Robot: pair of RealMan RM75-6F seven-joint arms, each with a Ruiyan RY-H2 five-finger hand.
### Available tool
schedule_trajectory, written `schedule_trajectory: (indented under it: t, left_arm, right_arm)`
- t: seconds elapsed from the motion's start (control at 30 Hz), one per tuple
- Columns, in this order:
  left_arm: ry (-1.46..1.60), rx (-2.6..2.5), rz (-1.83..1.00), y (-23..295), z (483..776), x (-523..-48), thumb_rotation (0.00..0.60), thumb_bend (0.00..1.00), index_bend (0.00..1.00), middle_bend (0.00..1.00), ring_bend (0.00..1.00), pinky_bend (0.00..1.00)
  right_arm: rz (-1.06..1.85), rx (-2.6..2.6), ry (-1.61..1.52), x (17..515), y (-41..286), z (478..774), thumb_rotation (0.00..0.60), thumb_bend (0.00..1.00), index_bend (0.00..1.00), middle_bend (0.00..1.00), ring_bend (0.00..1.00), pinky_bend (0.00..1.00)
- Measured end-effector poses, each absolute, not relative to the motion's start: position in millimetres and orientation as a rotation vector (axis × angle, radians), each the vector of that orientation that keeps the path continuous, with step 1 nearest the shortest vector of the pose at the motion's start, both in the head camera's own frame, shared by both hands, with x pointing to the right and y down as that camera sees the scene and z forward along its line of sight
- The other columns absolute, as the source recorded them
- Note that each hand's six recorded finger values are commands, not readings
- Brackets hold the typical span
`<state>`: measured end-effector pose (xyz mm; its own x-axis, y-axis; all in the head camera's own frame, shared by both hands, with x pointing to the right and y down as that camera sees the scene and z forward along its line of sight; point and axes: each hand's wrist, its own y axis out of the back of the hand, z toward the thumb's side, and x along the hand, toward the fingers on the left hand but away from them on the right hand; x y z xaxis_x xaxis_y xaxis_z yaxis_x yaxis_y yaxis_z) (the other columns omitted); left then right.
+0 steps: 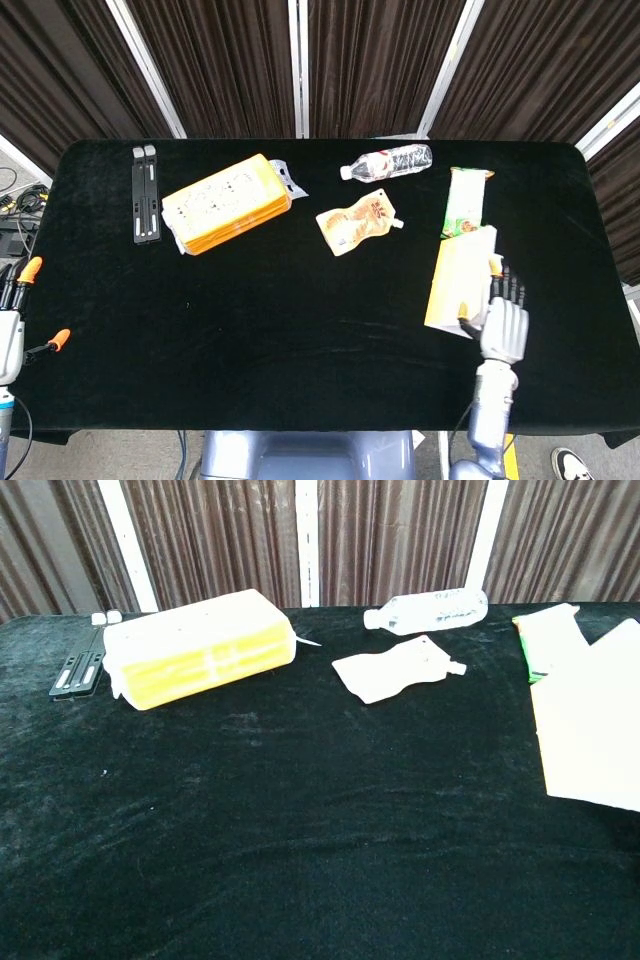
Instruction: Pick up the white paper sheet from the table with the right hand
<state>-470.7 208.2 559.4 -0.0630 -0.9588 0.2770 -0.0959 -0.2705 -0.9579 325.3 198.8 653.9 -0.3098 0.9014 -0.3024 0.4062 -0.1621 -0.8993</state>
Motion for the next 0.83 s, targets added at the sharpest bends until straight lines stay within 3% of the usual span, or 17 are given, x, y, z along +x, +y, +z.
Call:
schedule_trajectory:
  t: [0.17, 0.43, 0.67, 0.83]
  left_arm:
    - [1.18, -1.445, -1.431, 208.3, 559.9, -470.3, 0.6, 0.11, 0.0, 0.0, 0.0, 0.0]
    - [1.172, -1.449, -1.424, 208.8, 558.6, -471.0, 0.6, 0.11, 0.0, 0.0, 0.0, 0.0]
    - [1.159, -1.446, -1.417, 210.0, 558.3, -469.9, 0.6, 0.11, 0.0, 0.0, 0.0, 0.0]
    - [1.163, -1.451, -1.412, 212.1, 556.4, -469.5, 0.6, 0.11, 0.0, 0.0, 0.0, 0.0]
  right_arm:
    - [1.431, -1.484, -1.665, 338.0, 196.2, 634.5, 0.6, 0.31, 0.0, 0.0, 0.0, 0.0]
    - [1.393, -1.564, -1.436, 347.8, 197.6, 613.7, 0.6, 0.17, 0.0, 0.0, 0.0, 0.0]
    - [1.317, -1.574, -1.069, 358.6, 214.0, 597.7, 0.6, 0.15, 0.0, 0.0, 0.0, 0.0]
    - [1.304, -1.544, -0.981, 371.1, 223.5, 586.9, 0.6, 0.15, 0.0, 0.0, 0.0, 0.0]
